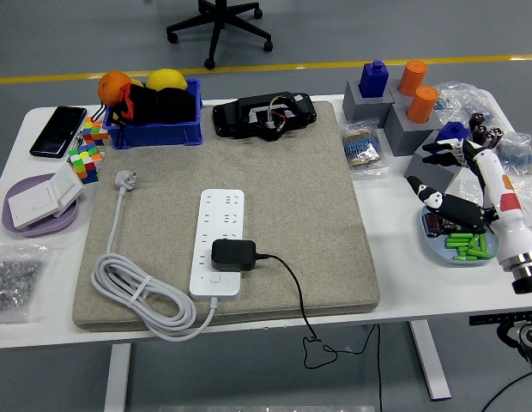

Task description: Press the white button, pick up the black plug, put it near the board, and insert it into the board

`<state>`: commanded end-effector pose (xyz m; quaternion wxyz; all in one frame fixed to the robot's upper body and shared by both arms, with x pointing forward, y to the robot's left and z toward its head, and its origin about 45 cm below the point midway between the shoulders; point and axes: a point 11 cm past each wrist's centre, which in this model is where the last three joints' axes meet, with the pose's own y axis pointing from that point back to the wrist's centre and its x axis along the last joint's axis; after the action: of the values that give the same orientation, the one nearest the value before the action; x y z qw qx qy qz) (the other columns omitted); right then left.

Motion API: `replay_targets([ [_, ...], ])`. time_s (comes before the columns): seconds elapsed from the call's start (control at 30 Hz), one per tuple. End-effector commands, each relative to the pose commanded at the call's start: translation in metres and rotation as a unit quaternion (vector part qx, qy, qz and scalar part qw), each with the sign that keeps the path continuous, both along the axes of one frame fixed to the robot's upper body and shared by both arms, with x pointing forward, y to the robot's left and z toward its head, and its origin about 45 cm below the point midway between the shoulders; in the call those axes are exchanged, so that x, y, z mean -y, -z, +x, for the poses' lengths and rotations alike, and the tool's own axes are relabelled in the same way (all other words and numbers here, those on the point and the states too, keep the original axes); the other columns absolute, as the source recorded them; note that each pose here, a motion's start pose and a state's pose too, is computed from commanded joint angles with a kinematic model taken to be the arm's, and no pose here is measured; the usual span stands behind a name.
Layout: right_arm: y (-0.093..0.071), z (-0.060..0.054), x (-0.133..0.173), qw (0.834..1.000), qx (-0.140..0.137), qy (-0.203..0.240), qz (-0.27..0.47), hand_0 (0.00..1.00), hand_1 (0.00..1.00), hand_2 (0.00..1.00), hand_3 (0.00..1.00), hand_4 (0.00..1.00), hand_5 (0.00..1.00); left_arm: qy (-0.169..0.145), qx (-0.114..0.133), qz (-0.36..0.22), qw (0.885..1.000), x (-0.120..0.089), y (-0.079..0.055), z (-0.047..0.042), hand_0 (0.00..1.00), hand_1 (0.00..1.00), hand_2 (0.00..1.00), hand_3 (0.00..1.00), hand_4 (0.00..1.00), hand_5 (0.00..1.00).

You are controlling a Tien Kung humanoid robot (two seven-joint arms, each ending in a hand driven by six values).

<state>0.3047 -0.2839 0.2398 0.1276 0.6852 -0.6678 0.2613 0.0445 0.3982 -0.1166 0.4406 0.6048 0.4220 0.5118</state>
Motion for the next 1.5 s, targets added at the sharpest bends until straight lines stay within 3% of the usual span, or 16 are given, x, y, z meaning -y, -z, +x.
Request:
replay_targets([
  [0.43, -0.001, -0.002, 0.004, 1.0, -0.001, 0.011, 0.007, 0.676, 0.594, 0.542, 0.634, 0.831, 0.23, 0.001, -0.007, 0.002, 1.0, -0.003, 0.0, -0.0061, 0.65, 0.64, 0.634, 0.674, 0.523, 0.093],
  [0.73, -0.003, 0.006, -0.001, 1.0, -0.001, -0.008, -0.004, 0.674, 0.593, 0.541, 0.626, 0.829, 0.23, 0.005, -0.003, 0.008, 1.0, -0.007, -0.003, 0.0062, 0.649, 0.64, 0.634, 0.675, 0.523, 0.093],
  [0.93, 0.008, 0.0, 0.003, 1.0, -0.022, 0.002, 0.004, 0.674, 0.593, 0.541, 0.627, 0.828, 0.227, -0.006, -0.005, 0.011, 1.0, -0.011, -0.003, -0.0035, 0.65, 0.64, 0.634, 0.676, 0.524, 0.093],
  [1.23, 0.009, 0.002, -0.002, 1.0, -0.025, -0.007, 0.004, 0.672, 0.593, 0.54, 0.627, 0.827, 0.226, -0.003, -0.003, 0.005, 1.0, -0.005, -0.002, -0.0002, 0.65, 0.64, 0.634, 0.676, 0.524, 0.092],
  [1.5, 0.009, 0.005, -0.009, 0.999, -0.028, -0.022, -0.001, 0.663, 0.592, 0.54, 0.628, 0.822, 0.225, -0.012, -0.005, 0.007, 1.0, -0.005, -0.001, -0.0031, 0.65, 0.64, 0.634, 0.676, 0.525, 0.093],
])
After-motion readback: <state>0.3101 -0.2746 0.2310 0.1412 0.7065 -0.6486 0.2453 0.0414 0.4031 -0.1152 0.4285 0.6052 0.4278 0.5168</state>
